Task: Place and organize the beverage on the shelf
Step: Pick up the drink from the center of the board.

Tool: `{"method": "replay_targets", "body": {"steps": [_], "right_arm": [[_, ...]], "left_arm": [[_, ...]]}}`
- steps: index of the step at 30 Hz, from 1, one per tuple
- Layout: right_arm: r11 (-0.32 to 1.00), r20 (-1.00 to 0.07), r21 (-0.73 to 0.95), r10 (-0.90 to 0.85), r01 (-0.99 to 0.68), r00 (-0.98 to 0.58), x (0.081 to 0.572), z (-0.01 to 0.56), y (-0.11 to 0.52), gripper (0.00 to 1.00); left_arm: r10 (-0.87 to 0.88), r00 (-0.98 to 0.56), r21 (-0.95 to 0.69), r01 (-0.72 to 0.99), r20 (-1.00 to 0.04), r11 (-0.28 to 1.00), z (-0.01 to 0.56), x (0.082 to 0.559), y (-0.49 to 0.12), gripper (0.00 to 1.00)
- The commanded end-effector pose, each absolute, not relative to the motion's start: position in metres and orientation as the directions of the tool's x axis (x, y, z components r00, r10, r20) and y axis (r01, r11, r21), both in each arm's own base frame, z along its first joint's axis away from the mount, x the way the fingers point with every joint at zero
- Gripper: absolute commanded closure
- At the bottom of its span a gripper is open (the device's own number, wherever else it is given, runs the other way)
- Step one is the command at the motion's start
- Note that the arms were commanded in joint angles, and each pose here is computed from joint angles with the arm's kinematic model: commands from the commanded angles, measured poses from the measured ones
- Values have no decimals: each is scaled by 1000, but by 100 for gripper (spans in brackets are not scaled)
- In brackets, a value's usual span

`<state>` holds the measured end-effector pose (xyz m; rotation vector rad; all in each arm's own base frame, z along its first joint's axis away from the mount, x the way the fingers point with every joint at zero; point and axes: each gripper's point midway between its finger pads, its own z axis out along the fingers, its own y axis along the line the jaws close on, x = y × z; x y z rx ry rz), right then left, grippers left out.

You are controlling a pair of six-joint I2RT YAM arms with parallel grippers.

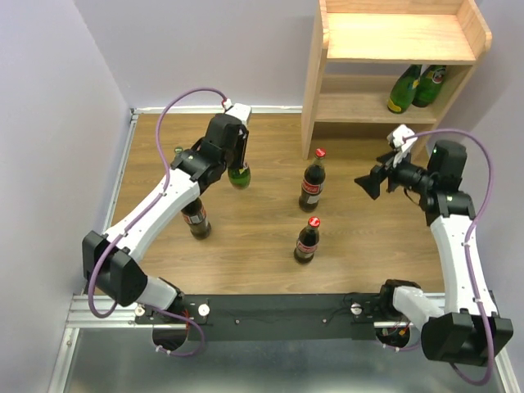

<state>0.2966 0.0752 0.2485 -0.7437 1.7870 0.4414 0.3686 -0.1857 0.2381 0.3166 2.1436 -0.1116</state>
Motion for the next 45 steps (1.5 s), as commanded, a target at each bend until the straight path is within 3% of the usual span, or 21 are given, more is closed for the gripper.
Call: {"method": "replay_targets", "body": {"steps": [1,6,9,14,22,31,45], "right_arm": [[648,-948,-27,-259,-762,-186,293,286,89,0],[595,-964,-14,-221,-804,-146,297,332,100,0],[506,-969,77,-163,-859,-183,299,341,119,0],[390,-976,41,-180,-920,-120,311,371,159,1],[233,-962,13,-262,-972,-76,326,364,249,1],[277,-949,-15,-307,-961,-73,339,349,325,0],[356,-970,44,-210,-933,-126,341,330,360,0]], "left_arm": [[98,-340,-22,332,-935,943,327,369,-201,100],[80,-301,-40,371,-950,928,354,365,-209,100],[66,-282,-55,403,-957,914,373,364,-217,100],[55,-268,-71,436,-962,897,392,362,-229,100],[28,-252,-94,460,-967,883,415,357,-240,100],[10,-234,-106,477,-972,872,434,350,-244,100],[-26,-202,-125,491,-979,862,452,341,-243,100]]}}
